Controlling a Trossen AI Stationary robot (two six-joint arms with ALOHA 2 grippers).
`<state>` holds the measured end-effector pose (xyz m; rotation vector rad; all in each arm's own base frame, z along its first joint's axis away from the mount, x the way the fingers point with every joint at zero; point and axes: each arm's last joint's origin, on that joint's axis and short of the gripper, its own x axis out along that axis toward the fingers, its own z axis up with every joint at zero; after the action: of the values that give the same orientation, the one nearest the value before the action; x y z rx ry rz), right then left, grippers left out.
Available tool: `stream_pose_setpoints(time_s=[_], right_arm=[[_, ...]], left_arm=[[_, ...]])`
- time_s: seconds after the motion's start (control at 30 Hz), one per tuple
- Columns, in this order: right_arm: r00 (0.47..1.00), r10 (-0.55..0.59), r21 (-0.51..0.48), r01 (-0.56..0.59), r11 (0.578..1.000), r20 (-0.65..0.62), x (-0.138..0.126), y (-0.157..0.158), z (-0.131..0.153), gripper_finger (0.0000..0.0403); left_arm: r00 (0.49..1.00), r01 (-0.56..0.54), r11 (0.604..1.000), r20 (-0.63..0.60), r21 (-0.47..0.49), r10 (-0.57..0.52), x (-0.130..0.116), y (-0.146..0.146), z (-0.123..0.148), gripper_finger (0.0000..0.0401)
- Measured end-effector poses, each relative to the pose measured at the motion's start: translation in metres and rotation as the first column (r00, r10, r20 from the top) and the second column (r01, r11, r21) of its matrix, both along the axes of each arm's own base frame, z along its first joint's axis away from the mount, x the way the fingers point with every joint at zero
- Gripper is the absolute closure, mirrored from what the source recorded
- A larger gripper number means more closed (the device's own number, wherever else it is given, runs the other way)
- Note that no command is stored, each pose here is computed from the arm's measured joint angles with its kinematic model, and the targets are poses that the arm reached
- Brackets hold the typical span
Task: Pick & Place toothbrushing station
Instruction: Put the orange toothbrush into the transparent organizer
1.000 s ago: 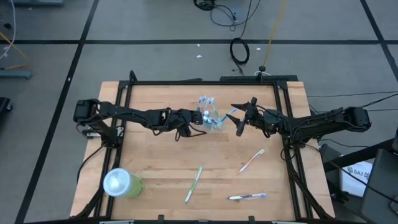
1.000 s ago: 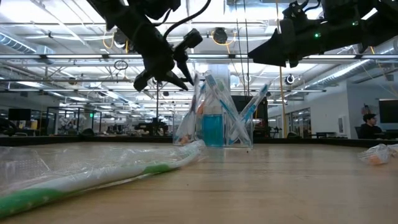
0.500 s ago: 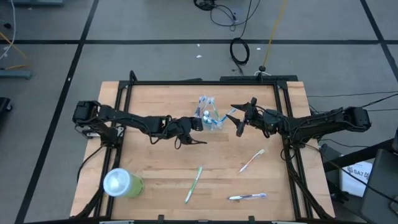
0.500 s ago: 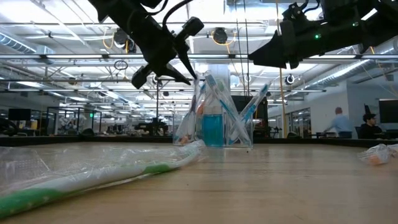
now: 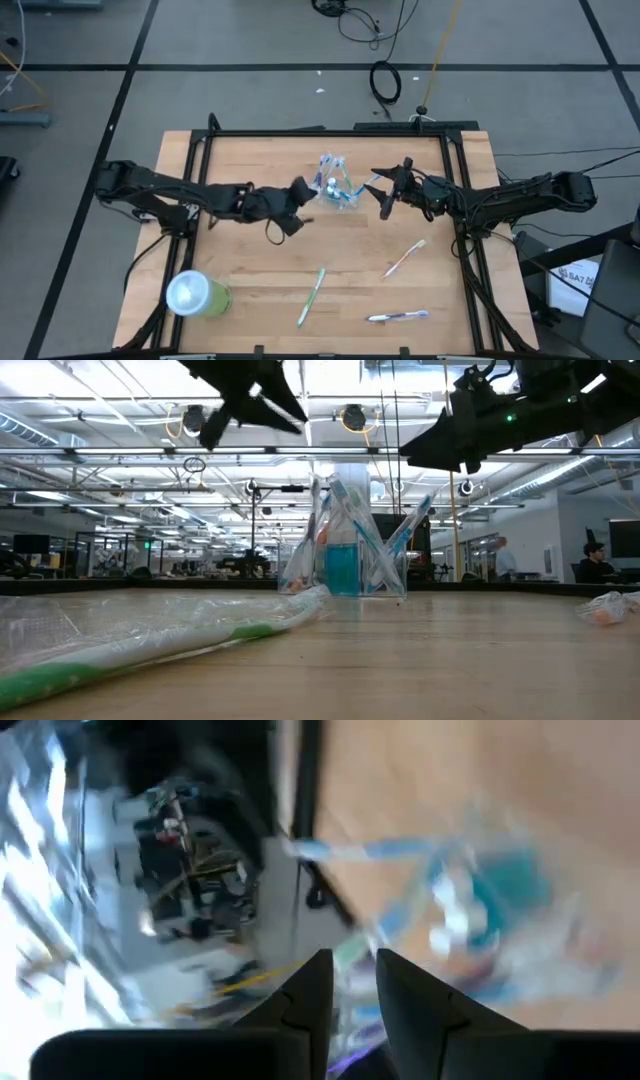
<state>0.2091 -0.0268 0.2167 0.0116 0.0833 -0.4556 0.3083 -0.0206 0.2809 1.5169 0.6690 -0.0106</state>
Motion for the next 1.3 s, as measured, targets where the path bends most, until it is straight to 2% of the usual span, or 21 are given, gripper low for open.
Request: stream_pose_setpoints(time_s=[0.1, 0.2, 0.27, 0.33, 0.47, 0.57, 0.73, 0.83, 0.93, 1.13, 1.2, 1.3], right_arm=[[0.997, 0.071, 0.02, -0.071, 0.997, 0.007, 0.001, 0.002, 0.0, 0.0163], [0.985, 0.171, 0.03, -0.171, 0.985, 0.01, 0.002, 0.005, 0.0, 0.0163], [0.973, 0.232, 0.035, -0.233, 0.972, 0.013, 0.002, 0.007, 0.0, 0.0163], [0.962, 0.274, 0.037, -0.274, 0.961, 0.012, 0.003, 0.011, 0.0, 0.0163], [0.945, 0.326, 0.038, -0.326, 0.945, 0.012, 0.003, 0.019, 0.0, 0.0163], [0.933, 0.361, 0.038, -0.361, 0.932, 0.012, 0.003, 0.027, 0.0, 0.0163], [0.878, 0.477, 0.059, -0.478, 0.876, 0.027, 0.003, 0.046, 0.0, 0.0163], [0.864, 0.498, 0.144, -0.503, 0.852, 0.073, 0.001, 0.056, 0.001, 0.0163], [0.855, 0.517, 0.212, -0.515, 0.831, 0.051, -0.001, 0.066, -0.004, 0.0163], [0.764, 0.639, 0.305, -0.589, 0.749, -0.093, -0.006, 0.093, -0.009, 0.0163], [0.733, 0.657, 0.335, -0.583, 0.74, -0.173, -0.006, 0.101, -0.003, 0.0163], [0.68, 0.653, 0.378, -0.539, 0.753, -0.333, -0.009, 0.105, 0.007, 0.0163]], left_arm=[[0.995, 0.005, 0.964, 0.101, -0.264, 0.023, -0.011, -0.002, 0.012, 0.0313], [0.987, 0.002, 0.879, 0.141, -0.476, 0.074, -0.02, -0.001, 0.02, 0.0313], [0.977, -0.041, 0.809, 0.147, -0.586, 0.156, -0.029, 0.001, 0.025, 0.0313], [0.957, -0.068, 0.739, 0.166, -0.67, 0.238, -0.036, 0.002, 0.031, 0.0313], [0.927, -0.134, 0.609, 0.117, -0.782, 0.355, -0.055, 0.004, 0.038, 0.0313], [0.91, -0.149, 0.542, 0.099, -0.827, 0.401, -0.066, 0.006, 0.037, 0.0313], [0.892, -0.093, 0.501, 0.151, -0.86, 0.426, -0.08, 0.007, 0.019, 0.0313], [0.88, -0.046, 0.487, 0.195, -0.872, 0.433, -0.085, 0.008, 0.002, 0.0313], [0.863, 0.006, 0.483, 0.248, -0.876, 0.44, -0.086, 0.008, -0.009, 0.0313], [0.843, 0.076, 0.493, 0.321, -0.866, 0.433, -0.085, 0.008, -0.007, 0.0313], [0.841, 0.081, 0.493, 0.325, -0.866, 0.433, -0.085, 0.008, -0.007, 0.0313], [0.84, 0.084, 0.493, 0.328, -0.866, 0.433, -0.085, 0.008, -0.006, 0.0313]])
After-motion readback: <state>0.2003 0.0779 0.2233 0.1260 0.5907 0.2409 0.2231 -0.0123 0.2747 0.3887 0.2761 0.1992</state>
